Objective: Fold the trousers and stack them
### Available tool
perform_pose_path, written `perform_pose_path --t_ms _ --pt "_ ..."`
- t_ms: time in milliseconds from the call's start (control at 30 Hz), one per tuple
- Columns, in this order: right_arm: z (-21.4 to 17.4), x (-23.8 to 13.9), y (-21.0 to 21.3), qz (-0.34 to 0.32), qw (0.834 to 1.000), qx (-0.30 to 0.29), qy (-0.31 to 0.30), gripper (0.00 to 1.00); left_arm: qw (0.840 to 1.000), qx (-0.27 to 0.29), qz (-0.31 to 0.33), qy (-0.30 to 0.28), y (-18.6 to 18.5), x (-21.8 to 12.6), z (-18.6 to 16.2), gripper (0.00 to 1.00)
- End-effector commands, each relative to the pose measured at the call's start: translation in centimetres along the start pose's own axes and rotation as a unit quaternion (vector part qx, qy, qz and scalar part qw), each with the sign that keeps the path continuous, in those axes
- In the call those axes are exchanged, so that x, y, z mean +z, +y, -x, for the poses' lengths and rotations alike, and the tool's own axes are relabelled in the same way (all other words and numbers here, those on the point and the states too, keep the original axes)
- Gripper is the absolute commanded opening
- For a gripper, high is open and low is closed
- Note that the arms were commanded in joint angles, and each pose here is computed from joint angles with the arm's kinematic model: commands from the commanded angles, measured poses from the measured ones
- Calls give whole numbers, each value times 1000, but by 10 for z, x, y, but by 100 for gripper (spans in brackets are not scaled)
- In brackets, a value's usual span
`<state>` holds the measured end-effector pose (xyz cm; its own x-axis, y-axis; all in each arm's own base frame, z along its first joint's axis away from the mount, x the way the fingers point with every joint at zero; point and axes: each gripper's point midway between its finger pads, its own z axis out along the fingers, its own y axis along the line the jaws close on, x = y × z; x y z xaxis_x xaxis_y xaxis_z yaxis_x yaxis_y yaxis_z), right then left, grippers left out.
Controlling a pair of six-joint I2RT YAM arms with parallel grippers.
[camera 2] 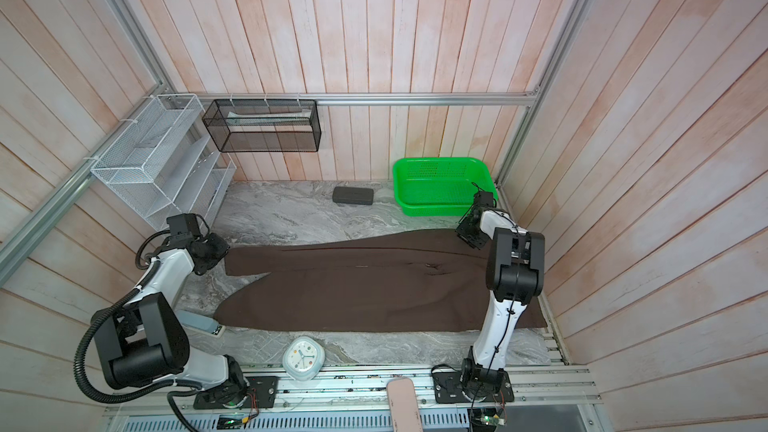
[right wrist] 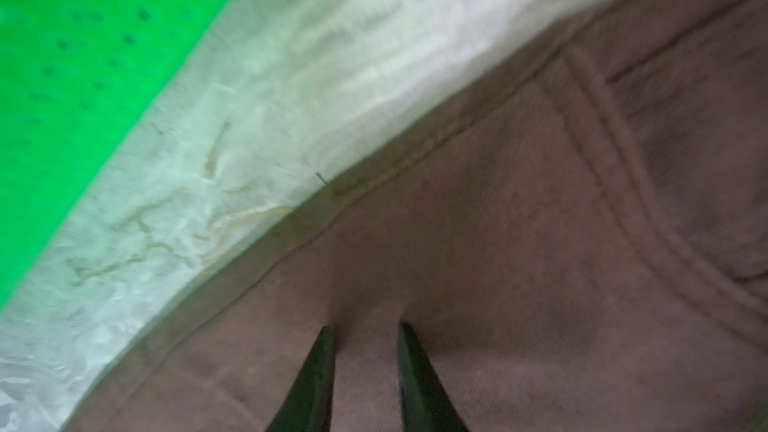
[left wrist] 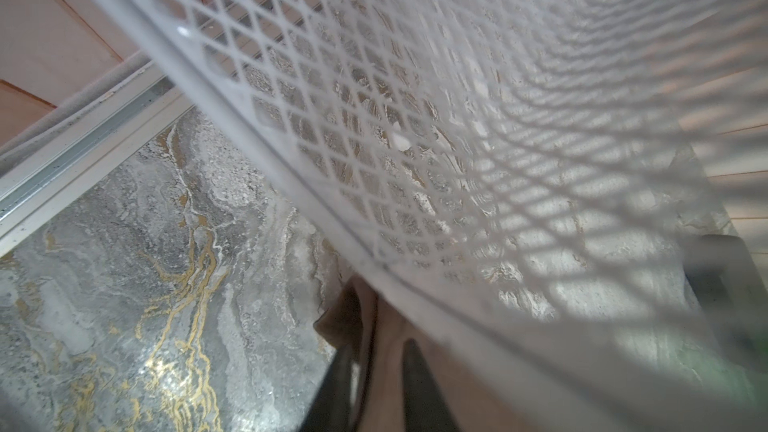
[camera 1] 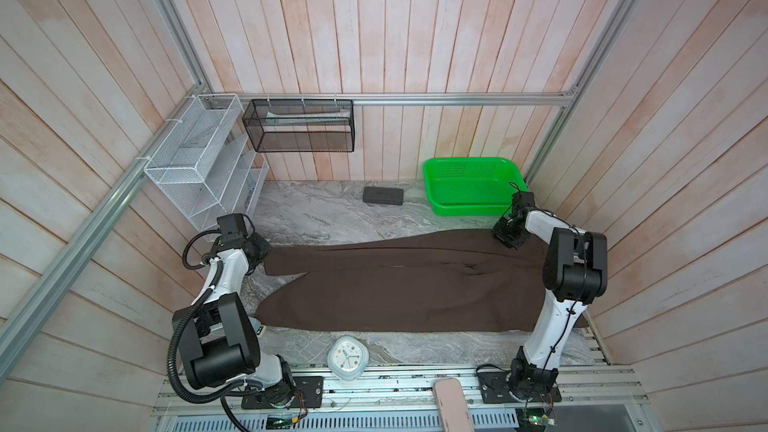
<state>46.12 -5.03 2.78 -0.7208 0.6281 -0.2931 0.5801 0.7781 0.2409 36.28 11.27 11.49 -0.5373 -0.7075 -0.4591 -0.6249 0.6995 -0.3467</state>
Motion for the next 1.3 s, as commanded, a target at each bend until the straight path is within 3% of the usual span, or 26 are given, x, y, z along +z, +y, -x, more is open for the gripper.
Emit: perform_pose_path --t_ms 0,67,200,467,567,667,867,1033,1267 --pt "-12 13 -30 -46 999 11 16 28 997 52 -42 36 -24 -19 -19 50" --pt "-13 13 -49 -62 998 26 12 28 997 54 -43 23 -27 -28 -12 58" --pt "-14 9 -74 -79 996 43 5 28 996 63 -59 14 -42 -35 1 62" --pt "-14 2 -61 -50 998 37 6 28 989 112 -81 59 -90 8 -10 49" --pt "-14 -5 -51 -42 999 27 3 28 984 141 -75 85 -107 30 -20 48" --pt "-14 -12 -42 -34 999 18 -1 28 979 164 -65 105 -120 49 -30 55" --pt "-14 -28 -26 -22 1000 3 -12 28 978 164 -36 120 -112 70 -39 66" --pt "-10 -40 -22 -15 1000 -1 -23 28 977 149 -94 118 -125 46 -50 65" --pt "-7 -55 -15 -4 999 -3 -36 28 982 131 -135 30 -128 -38 -32 61"
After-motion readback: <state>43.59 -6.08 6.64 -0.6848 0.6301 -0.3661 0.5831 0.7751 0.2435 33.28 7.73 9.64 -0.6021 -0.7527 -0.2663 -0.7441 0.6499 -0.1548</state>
